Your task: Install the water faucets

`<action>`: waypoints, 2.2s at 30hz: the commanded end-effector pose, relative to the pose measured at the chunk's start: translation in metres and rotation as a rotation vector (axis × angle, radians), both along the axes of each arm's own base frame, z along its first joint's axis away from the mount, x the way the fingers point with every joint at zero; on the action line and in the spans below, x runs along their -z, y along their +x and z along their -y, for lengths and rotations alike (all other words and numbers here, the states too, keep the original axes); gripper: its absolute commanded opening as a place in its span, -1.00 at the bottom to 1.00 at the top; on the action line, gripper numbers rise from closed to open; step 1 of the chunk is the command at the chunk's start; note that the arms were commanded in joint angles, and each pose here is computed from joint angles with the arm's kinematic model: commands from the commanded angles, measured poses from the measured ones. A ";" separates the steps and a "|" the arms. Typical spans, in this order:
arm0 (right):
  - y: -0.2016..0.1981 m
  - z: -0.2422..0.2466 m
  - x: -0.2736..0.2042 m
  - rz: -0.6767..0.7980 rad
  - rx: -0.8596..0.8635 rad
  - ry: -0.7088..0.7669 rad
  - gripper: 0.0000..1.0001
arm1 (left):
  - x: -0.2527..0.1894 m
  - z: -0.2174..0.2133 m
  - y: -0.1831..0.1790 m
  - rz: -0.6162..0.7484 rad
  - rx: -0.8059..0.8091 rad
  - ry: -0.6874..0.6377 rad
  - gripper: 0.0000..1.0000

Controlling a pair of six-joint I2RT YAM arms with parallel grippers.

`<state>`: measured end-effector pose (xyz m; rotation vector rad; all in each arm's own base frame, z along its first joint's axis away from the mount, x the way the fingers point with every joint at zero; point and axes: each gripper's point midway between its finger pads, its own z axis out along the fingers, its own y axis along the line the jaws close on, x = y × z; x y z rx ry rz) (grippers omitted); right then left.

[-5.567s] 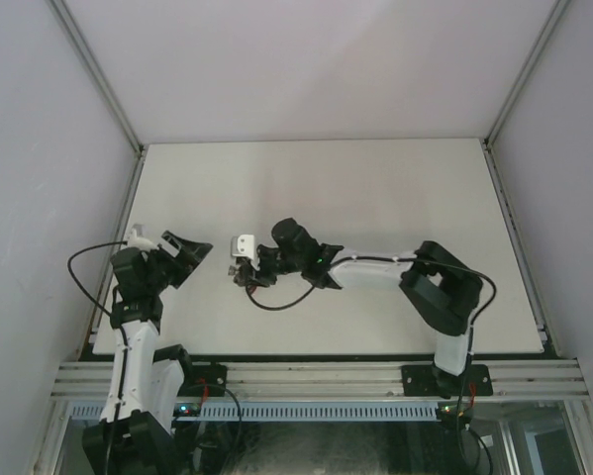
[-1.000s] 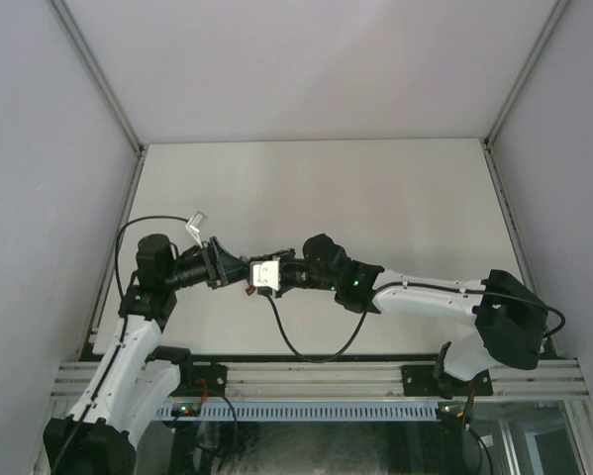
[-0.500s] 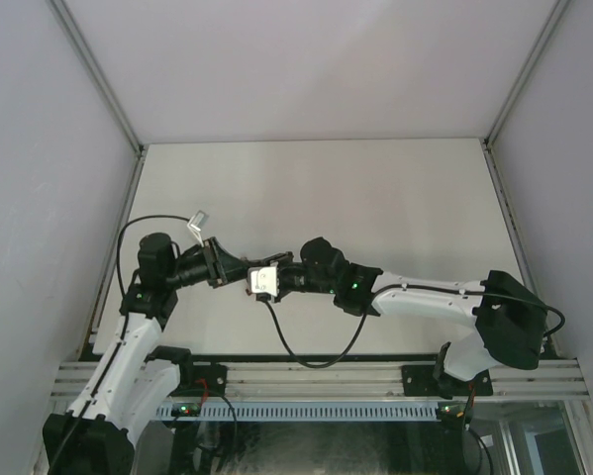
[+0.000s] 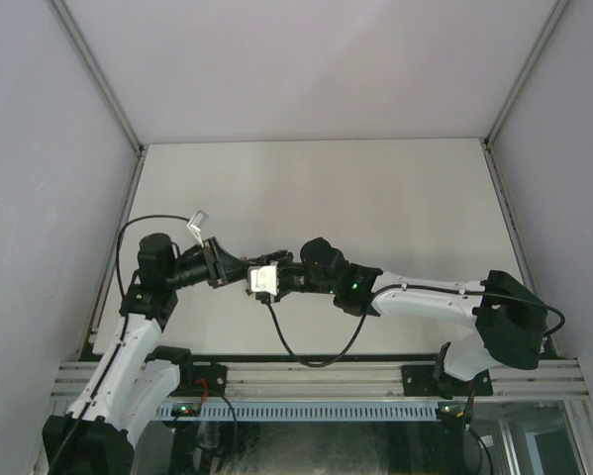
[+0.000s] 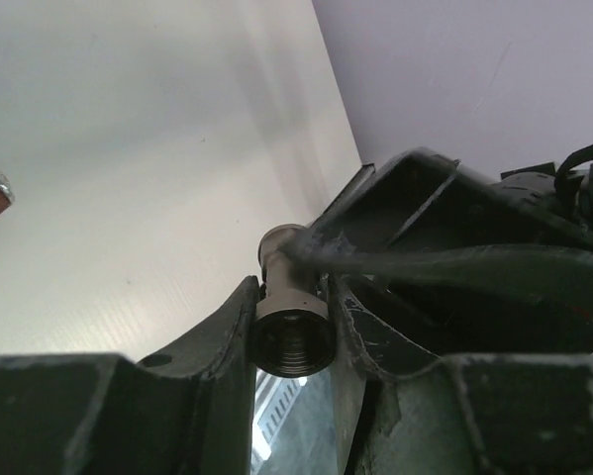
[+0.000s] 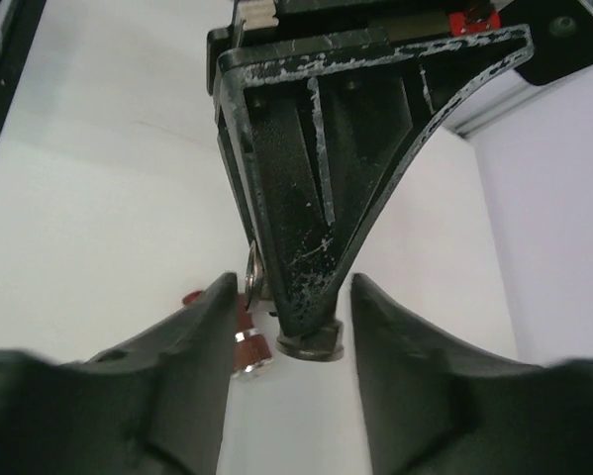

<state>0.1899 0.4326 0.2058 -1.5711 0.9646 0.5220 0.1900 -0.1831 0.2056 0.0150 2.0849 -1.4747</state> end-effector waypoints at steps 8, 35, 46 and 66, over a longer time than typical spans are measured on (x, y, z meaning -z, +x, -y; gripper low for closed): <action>0.038 0.046 -0.083 -0.475 0.152 0.336 0.54 | -0.017 -0.025 0.031 0.151 -0.173 0.027 -1.00; 0.101 0.011 0.119 -1.735 0.993 0.551 0.48 | 0.084 -0.108 0.150 -0.114 -0.573 0.252 -1.00; 0.065 0.003 0.128 -1.770 1.041 0.655 0.57 | 0.084 -0.090 0.231 -0.028 -0.448 0.234 -0.99; 0.051 -0.026 0.152 -2.007 1.007 0.687 0.46 | 0.164 -0.068 0.200 -0.231 -0.316 0.317 -0.99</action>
